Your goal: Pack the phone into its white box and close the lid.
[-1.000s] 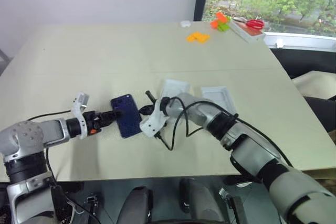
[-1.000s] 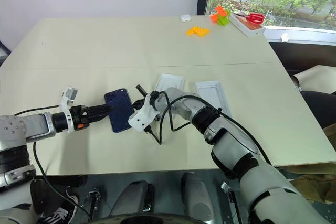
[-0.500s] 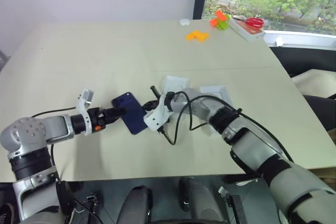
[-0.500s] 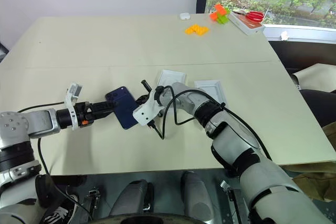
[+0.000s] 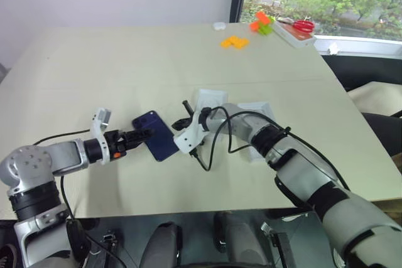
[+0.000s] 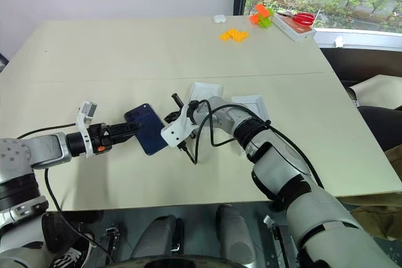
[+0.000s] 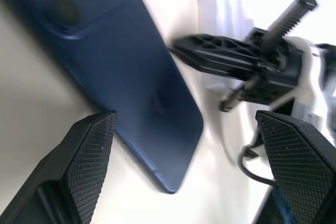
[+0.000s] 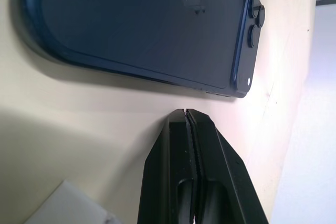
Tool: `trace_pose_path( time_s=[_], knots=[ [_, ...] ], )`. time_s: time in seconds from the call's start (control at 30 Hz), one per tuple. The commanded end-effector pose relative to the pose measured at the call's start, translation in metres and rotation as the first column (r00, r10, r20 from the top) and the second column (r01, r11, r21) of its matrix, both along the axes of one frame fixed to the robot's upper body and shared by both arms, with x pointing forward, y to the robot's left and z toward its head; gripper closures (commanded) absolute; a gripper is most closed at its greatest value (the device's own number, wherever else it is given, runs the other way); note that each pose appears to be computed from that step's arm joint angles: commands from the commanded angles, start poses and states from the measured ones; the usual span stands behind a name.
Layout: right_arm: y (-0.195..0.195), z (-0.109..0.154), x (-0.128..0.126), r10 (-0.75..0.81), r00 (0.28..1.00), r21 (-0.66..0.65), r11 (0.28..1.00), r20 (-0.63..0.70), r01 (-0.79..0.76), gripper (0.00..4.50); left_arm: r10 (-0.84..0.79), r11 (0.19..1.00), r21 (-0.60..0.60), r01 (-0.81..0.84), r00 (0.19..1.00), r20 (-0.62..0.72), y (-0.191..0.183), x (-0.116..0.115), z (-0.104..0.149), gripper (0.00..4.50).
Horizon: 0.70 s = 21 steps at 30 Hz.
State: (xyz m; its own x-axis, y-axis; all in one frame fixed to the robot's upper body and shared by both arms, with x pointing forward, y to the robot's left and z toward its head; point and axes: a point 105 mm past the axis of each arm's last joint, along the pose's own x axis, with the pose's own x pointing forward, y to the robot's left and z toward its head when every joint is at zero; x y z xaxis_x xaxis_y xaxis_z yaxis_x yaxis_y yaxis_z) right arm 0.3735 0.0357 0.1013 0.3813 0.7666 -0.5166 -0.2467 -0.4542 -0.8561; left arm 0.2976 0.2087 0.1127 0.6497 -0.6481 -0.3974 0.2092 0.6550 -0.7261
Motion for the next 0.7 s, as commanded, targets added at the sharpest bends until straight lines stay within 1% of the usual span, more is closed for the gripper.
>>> trace_pose_path(
  time_s=[0.03,0.13,0.23,0.33,0.43,0.5,0.63,0.7],
  knots=[
    [0.003,0.015,0.003,0.006,1.000,0.038,0.999,0.025,-0.007,4.46,0.111,0.992,0.053,-0.111,0.994,-0.003,0.013,0.007,-0.003,0.00],
    [0.005,0.016,0.002,0.008,1.000,0.052,0.999,0.013,-0.009,4.46,0.146,0.986,0.090,-0.142,0.989,-0.031,0.014,0.006,-0.012,0.00],
    [0.005,0.016,0.002,0.006,1.000,0.054,0.999,0.008,-0.006,4.46,0.169,0.983,0.079,-0.166,0.985,-0.034,0.013,0.011,-0.014,0.00],
    [0.005,0.016,0.002,0.006,1.000,0.050,0.999,0.007,-0.006,4.46,0.158,0.985,0.075,-0.155,0.986,-0.046,0.009,0.013,-0.017,0.00],
    [0.004,0.011,-0.010,0.060,0.997,0.026,0.998,-0.056,-0.058,4.46,0.129,0.991,0.029,-0.128,0.990,-0.051,-0.008,0.019,-0.016,0.00],
    [0.004,0.006,-0.017,0.088,0.992,0.007,0.996,-0.086,-0.088,4.46,0.110,0.994,0.014,-0.109,0.992,-0.054,-0.015,0.019,-0.016,0.00],
    [0.003,-0.003,-0.023,0.092,0.988,-0.015,0.995,-0.127,-0.095,4.46,0.086,0.996,-0.011,-0.086,0.996,-0.024,-0.024,0.019,-0.008,0.00],
    [0.006,-0.004,-0.025,0.088,0.986,0.001,0.996,-0.141,-0.089,4.46,0.088,0.996,-0.007,-0.088,0.996,-0.015,-0.025,0.020,-0.006,0.00]
  ],
)
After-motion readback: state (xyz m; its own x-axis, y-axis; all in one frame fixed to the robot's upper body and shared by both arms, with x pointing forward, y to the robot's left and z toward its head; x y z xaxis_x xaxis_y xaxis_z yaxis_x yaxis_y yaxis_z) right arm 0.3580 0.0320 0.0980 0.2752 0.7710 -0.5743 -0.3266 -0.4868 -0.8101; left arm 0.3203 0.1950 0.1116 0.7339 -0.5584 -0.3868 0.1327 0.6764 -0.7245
